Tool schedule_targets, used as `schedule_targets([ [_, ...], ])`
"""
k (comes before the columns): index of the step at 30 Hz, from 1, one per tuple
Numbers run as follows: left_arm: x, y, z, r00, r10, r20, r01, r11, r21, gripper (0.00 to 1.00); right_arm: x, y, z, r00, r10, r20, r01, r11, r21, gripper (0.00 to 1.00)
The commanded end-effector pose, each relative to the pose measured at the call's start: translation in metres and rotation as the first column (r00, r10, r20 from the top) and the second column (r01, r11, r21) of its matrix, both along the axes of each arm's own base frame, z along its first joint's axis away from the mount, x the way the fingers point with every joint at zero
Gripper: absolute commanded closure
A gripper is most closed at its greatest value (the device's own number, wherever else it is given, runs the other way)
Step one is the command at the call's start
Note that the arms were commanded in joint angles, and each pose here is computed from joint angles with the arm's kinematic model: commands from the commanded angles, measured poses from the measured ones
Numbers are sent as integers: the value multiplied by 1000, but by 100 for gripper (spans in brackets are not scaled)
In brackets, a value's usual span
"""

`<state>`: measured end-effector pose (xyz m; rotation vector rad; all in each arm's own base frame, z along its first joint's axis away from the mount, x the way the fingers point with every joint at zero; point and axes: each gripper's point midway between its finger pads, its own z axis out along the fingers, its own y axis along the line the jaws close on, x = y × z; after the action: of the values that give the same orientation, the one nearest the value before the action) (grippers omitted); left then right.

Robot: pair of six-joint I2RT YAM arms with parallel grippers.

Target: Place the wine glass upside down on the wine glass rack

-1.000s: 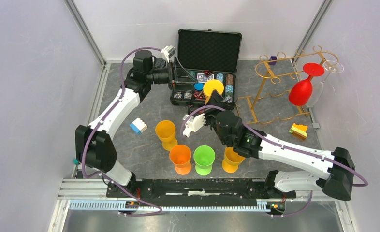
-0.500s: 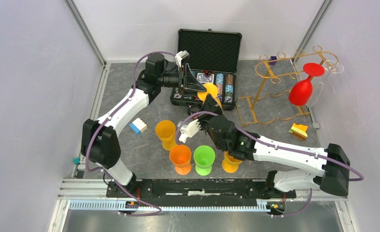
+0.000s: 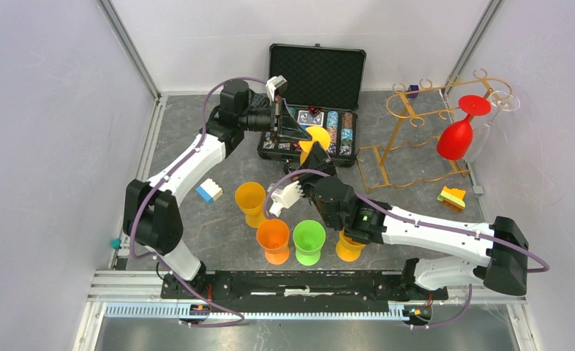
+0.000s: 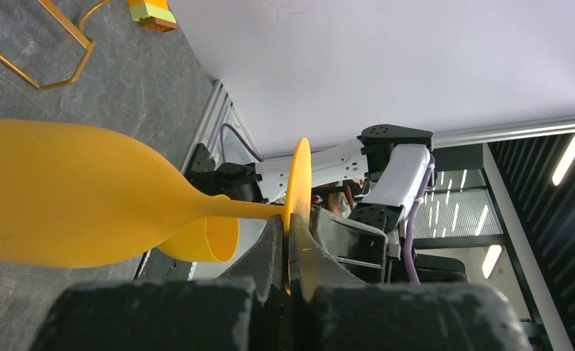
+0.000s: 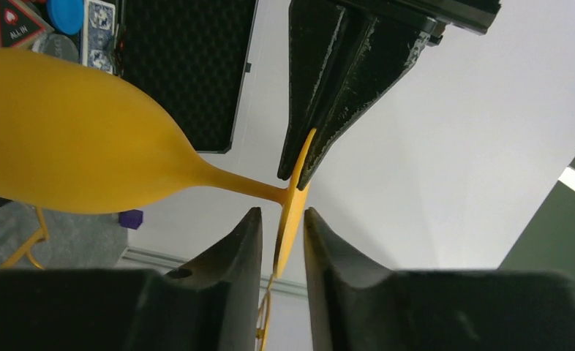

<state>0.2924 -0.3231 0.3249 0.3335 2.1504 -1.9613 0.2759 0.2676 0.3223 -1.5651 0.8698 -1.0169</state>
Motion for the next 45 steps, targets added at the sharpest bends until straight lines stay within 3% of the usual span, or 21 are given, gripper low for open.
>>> schedule_targets([
  [1, -4, -1, 17, 998, -20, 51, 21, 999, -35, 98, -1, -2, 22, 999, -32, 27, 29, 997, 77, 55],
  [5, -2, -1, 20, 998, -2, 70, 4, 999, -37, 98, -1, 1, 17, 1000, -30, 2, 29, 997, 73, 19],
  [8, 1, -1, 20, 996, 13, 83, -10, 999, -35, 98, -1, 3, 15, 999, -28, -23, 30, 996, 81, 3],
  [14, 6, 5, 10, 992, 39, 118, -43, 999, 27, 98, -3, 12, 15, 992, 18, -124, 6, 981, 192, 2],
  [19, 11, 15, -8, 983, 69, 173, -95, 985, 146, 98, -2, 22, 17, 963, 55, -264, 38, 940, 338, 2],
  [26, 20, 41, -28, 947, 92, 309, -207, 908, 365, 98, 9, 30, 17, 885, 111, -451, 138, 865, 482, 2],
  [31, 26, 54, -30, 917, 99, 387, -271, 866, 421, 98, 30, 24, 34, 786, 183, -591, 292, 732, 615, 2],
  [35, 26, 55, -26, 911, 107, 399, -282, 867, 412, 98, 46, 13, 45, 691, 275, -669, 420, 601, 680, 2],
  [40, 24, 50, -21, 916, 105, 388, -262, 888, 377, 98, 53, 1, 50, 541, 439, -717, 550, 460, 697, 2],
  [45, 23, 46, -17, 920, 99, 379, -239, 908, 344, 98, 50, -13, 40, 403, 542, -738, 702, 334, 629, 5],
])
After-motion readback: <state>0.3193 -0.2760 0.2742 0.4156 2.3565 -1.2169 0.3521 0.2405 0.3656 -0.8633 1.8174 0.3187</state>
